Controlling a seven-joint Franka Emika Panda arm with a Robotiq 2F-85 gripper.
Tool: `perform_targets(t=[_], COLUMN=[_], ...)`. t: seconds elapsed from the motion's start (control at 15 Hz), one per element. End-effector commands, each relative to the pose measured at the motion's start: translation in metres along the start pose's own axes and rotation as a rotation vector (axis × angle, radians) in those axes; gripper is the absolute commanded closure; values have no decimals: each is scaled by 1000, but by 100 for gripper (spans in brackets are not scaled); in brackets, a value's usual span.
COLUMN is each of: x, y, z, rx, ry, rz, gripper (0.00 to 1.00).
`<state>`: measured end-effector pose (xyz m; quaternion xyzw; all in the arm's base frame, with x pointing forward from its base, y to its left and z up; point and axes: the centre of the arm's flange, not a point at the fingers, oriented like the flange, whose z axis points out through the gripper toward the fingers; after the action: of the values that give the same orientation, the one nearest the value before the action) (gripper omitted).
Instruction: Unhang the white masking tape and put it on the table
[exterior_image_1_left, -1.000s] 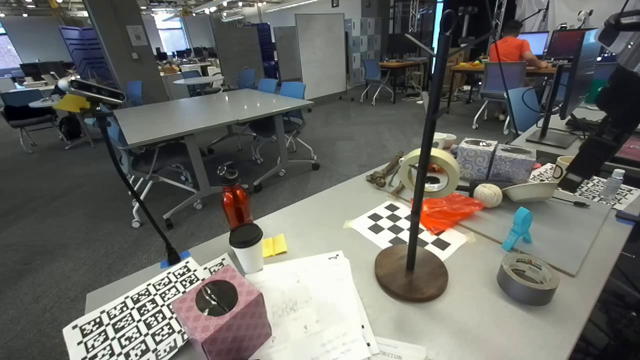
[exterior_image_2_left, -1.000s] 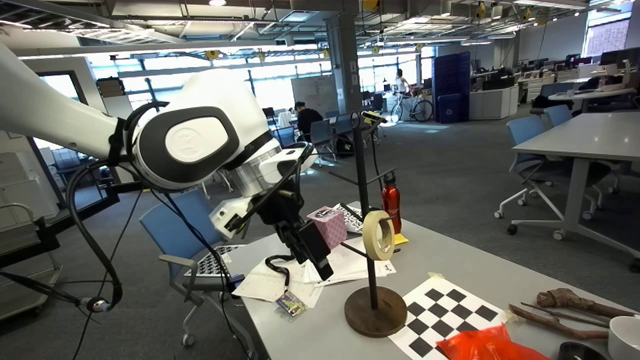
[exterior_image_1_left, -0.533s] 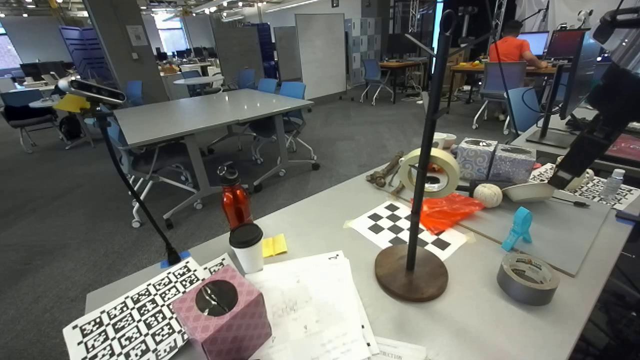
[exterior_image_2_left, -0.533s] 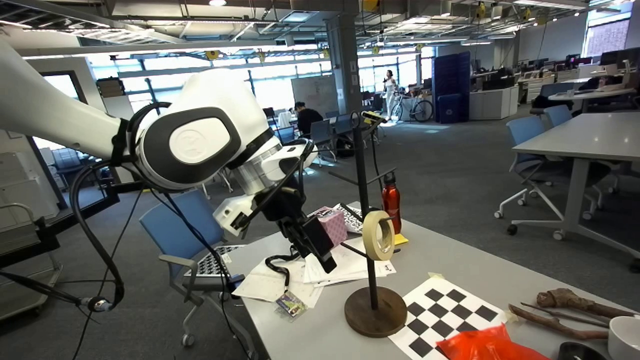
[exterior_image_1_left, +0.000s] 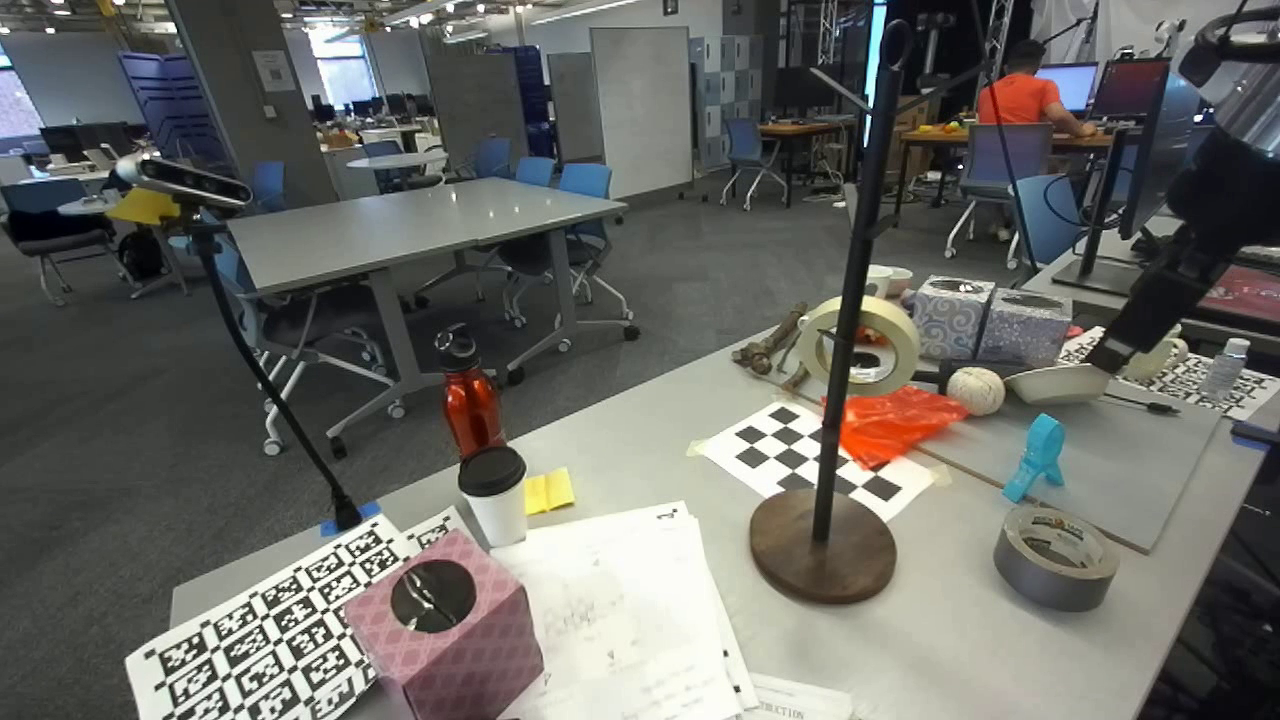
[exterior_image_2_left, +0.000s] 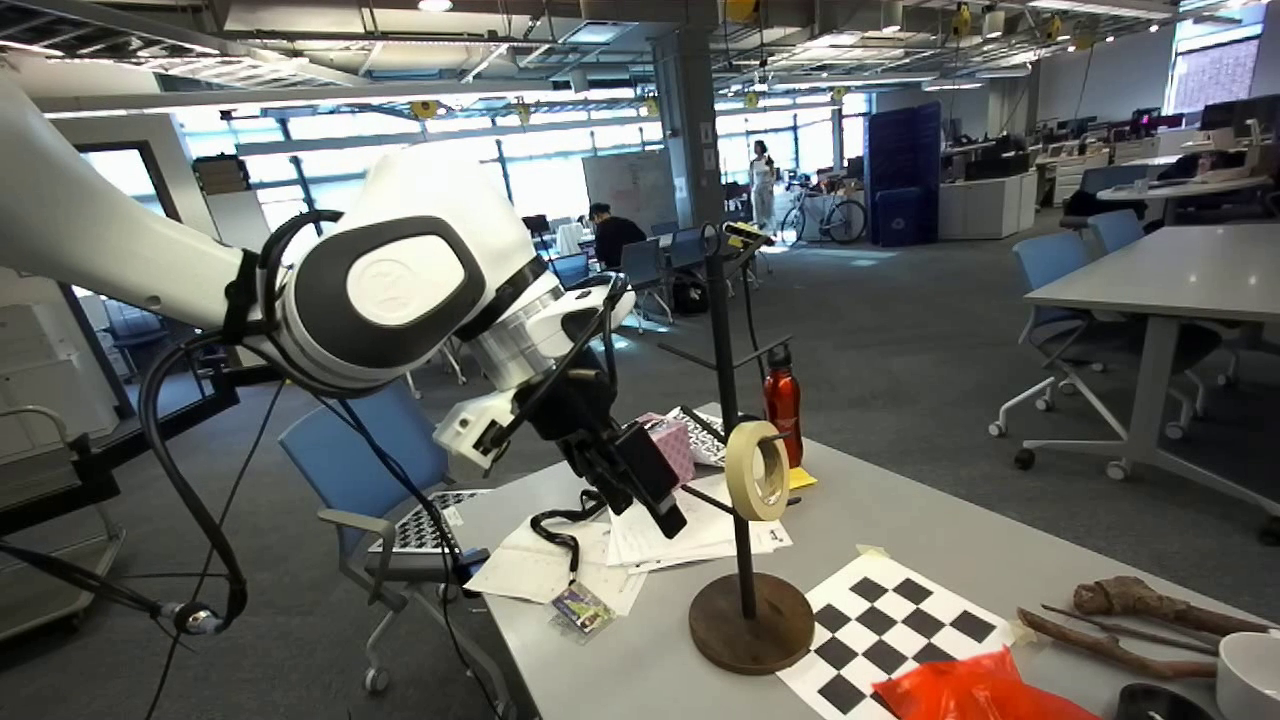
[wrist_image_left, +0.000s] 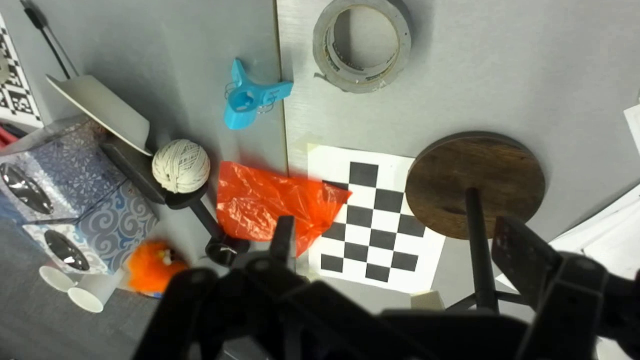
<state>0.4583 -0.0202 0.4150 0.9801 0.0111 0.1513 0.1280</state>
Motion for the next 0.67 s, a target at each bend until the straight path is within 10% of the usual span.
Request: perform_targets(t=[0.0, 0.6], x=[13, 17], y=[-10, -16], z=[9, 7], rx=[-43, -6], ry=[88, 144], rz=[-41, -55], gripper=[0, 0])
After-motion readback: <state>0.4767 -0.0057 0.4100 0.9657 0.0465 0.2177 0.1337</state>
